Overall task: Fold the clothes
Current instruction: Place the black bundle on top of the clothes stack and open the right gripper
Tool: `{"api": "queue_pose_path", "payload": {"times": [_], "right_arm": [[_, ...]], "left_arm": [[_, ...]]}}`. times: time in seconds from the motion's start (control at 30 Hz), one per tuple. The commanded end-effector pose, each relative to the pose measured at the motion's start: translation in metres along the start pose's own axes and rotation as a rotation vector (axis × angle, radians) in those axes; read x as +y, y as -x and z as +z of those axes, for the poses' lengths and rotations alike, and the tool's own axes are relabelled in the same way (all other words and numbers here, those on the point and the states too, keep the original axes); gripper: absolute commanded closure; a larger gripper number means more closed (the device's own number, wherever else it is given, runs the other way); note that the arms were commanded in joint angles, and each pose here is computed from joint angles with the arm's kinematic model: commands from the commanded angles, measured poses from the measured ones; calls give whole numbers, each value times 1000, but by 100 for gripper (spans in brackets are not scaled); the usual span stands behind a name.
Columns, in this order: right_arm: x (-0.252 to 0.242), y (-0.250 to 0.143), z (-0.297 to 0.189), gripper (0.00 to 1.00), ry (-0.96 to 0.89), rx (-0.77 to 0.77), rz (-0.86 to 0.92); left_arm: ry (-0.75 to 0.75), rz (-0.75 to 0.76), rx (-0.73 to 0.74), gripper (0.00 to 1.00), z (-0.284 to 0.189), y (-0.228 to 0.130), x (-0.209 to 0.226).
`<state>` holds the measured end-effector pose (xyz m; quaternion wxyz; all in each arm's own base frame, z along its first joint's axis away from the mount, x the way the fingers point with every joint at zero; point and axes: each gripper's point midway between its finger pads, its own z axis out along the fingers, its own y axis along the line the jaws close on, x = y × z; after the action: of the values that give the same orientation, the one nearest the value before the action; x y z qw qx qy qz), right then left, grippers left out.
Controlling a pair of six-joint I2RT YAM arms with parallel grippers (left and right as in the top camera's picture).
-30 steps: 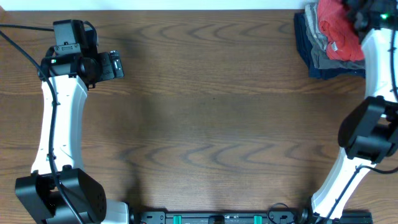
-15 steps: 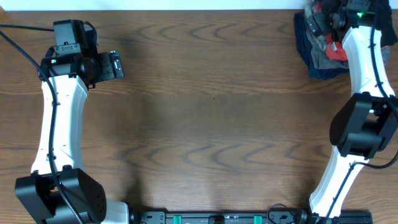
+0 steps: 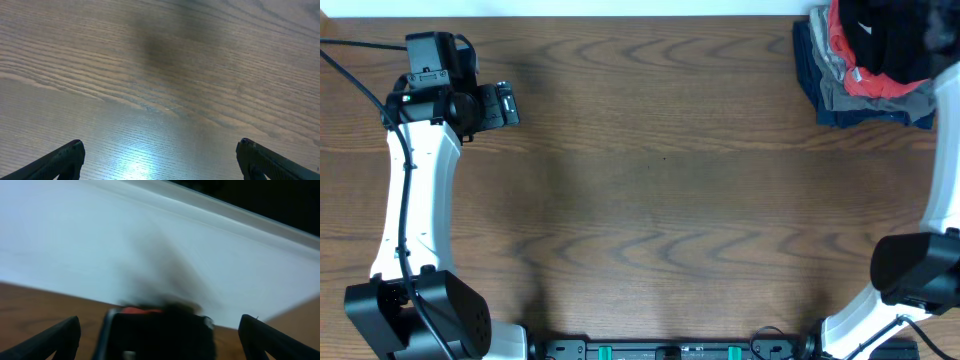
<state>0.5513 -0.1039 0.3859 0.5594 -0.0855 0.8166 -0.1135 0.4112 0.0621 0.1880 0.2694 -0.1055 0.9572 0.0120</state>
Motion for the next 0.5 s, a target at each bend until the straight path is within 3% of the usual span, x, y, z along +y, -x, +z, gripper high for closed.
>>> {"api": "queue_pose_path", "payload": {"times": [0.0,0.2,0.47], "right_arm": [[-25,-57,39,2,-25,110,118],[-55,-128,89,1,-70,191,242],[-17,-273,154,1,7,469,316]], "left_arm": [[10,-12,-2,2,2,3,3],[11,-12,9,2,4,-1,3],[12,-12,22,2,9,-6,3]]}}
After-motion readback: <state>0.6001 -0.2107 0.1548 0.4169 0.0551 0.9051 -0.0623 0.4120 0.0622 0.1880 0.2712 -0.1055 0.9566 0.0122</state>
